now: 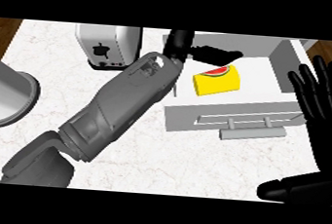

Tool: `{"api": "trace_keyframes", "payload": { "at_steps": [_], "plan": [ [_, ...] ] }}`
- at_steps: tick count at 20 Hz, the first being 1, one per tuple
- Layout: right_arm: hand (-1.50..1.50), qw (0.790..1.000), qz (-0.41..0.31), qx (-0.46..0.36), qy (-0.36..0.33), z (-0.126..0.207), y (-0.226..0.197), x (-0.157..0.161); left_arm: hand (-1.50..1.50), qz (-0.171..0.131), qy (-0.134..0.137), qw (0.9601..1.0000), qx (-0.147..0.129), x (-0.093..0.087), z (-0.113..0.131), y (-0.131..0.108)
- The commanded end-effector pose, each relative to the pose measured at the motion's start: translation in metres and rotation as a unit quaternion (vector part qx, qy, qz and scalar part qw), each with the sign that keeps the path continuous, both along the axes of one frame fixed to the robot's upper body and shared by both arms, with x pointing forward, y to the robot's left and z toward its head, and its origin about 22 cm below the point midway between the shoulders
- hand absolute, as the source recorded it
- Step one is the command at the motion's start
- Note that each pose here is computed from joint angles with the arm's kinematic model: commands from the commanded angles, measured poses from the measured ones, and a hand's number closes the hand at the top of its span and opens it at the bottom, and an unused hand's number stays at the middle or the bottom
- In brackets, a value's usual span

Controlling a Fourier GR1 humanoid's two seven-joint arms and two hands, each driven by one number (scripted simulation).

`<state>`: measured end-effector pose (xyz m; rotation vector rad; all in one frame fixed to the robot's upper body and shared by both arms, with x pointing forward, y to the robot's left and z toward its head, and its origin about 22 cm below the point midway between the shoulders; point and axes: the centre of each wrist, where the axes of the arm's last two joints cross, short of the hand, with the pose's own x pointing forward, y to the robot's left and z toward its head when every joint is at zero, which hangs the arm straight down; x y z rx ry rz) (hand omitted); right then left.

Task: Pick up the cup, place it into the drawer and close the drawer

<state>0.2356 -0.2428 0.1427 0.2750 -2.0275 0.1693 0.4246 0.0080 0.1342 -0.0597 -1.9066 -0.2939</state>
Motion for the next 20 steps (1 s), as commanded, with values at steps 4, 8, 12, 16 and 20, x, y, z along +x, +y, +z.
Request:
{"api": "trace_keyframes", "payload": {
  "at_steps": [4, 8, 12, 16, 20],
  "plan": [
    [-1.5, 1.0, 0.016, 0.017, 0.009, 0.004, -0.018, 0.003, -1.5, -0.034, -0.033, 0.9944, -0.094, -0.006, 0.019, -0.01],
    [-1.5, 1.0, 0.014, 0.005, 0.013, 0.008, -0.017, 0.007, -1.5, -0.056, -0.008, 0.9898, -0.131, 0.0, 0.03, -0.006],
    [1.5, 0.998, 0.04, -0.039, 0.007, 0.014, -0.024, -0.021, -1.5, -0.044, 0.001, 0.9873, -0.153, -0.007, 0.023, 0.004],
    [1.5, 0.99, 0.037, -0.136, 0.005, 0.004, -0.037, -0.014, -1.5, -0.017, -0.007, 0.9832, -0.182, -0.007, 0.026, 0.032],
    [1.5, 0.986, 0.028, -0.167, 0.007, 0.006, -0.032, -0.025, -1.5, 0.015, 0.003, 0.9836, -0.18, -0.014, 0.007, 0.085]
  ]
}}
